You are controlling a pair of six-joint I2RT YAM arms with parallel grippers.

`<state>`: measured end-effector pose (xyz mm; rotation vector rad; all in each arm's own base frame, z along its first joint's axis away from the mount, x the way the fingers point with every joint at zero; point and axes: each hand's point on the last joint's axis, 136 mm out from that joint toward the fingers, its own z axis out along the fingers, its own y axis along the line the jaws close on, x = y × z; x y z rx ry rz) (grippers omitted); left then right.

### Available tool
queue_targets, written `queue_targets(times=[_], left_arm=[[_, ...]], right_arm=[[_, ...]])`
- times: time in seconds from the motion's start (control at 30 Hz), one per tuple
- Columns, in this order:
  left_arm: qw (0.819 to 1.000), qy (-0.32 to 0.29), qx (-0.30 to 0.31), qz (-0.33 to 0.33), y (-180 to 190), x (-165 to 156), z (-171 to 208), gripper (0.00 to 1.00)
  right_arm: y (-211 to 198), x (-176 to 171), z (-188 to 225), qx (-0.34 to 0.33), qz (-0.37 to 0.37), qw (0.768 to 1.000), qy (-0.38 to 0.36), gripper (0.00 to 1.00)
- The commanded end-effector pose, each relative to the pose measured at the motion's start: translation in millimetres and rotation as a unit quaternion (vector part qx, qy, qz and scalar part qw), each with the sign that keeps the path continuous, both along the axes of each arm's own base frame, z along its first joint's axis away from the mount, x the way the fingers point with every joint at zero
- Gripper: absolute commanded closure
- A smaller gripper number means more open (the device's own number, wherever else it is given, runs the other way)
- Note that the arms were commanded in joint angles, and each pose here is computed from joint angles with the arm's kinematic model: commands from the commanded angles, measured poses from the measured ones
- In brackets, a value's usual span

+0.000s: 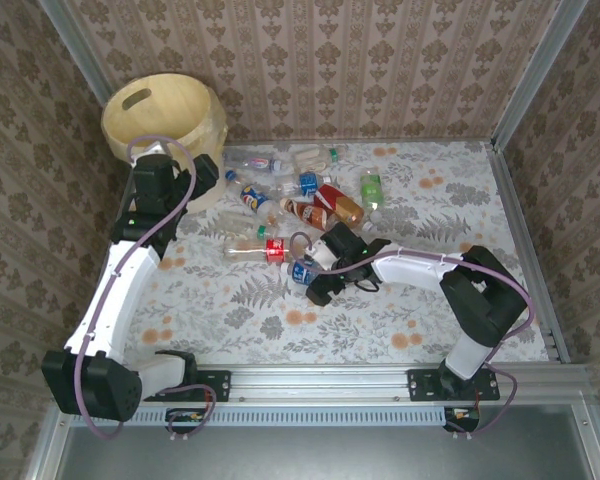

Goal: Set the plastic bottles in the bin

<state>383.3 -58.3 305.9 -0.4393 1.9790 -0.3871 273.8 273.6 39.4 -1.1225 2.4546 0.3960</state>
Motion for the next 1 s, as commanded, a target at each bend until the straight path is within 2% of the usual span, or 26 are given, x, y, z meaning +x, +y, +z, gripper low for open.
queue_targets(times=[0.0, 0.3, 0.4, 0.5, 0.7, 0.87, 0.97], left_arm=[[1.0, 0.0, -0.009, 0.008, 3.9, -4.0, -1.3, 0.0], [1.0, 0.003, -0.011, 0.006, 4.5, -4.8, -3.9, 0.0], [1.0, 0.007, -0.012, 0.006, 4.3, -4.2, -6.7, 0.0], [1.0, 0.008, -0.016, 0.001, 2.0, -3.5, -8.0, 0.0], [0.999, -0.007, -0.038, -0.037, -13.2, -0.2, -8.3, 0.0], [0.995, -0.022, -0.06, -0.079, -30.9, 2.0, -9.1, 0.0], [0.992, -0.026, -0.072, -0.104, -42.3, 2.2, -11.1, 0.0]], right_arm=[[-9.4, -3.3, -2.4, -0.013, -0.018, 1.0, -0.006, 0.05], [-10.3, -0.9, -2.7, -0.013, -0.02, 1.0, -0.017, 0.14], [-10.0, 1.2, 3.9, -0.005, -0.021, 0.999, -0.033, 0.2], [-9.2, 3.0, 12.8, 0.009, -0.023, 0.999, -0.048, 0.32], [-5.6, 3.1, 39.4, 0.053, -0.02, 0.995, -0.087, 0.43], [1.4, 2.0, 73.5, 0.112, -0.011, 0.986, -0.125, 0.45], [1.5, 10.4, 99.8, 0.155, -0.033, 0.974, -0.16, 0.46]])
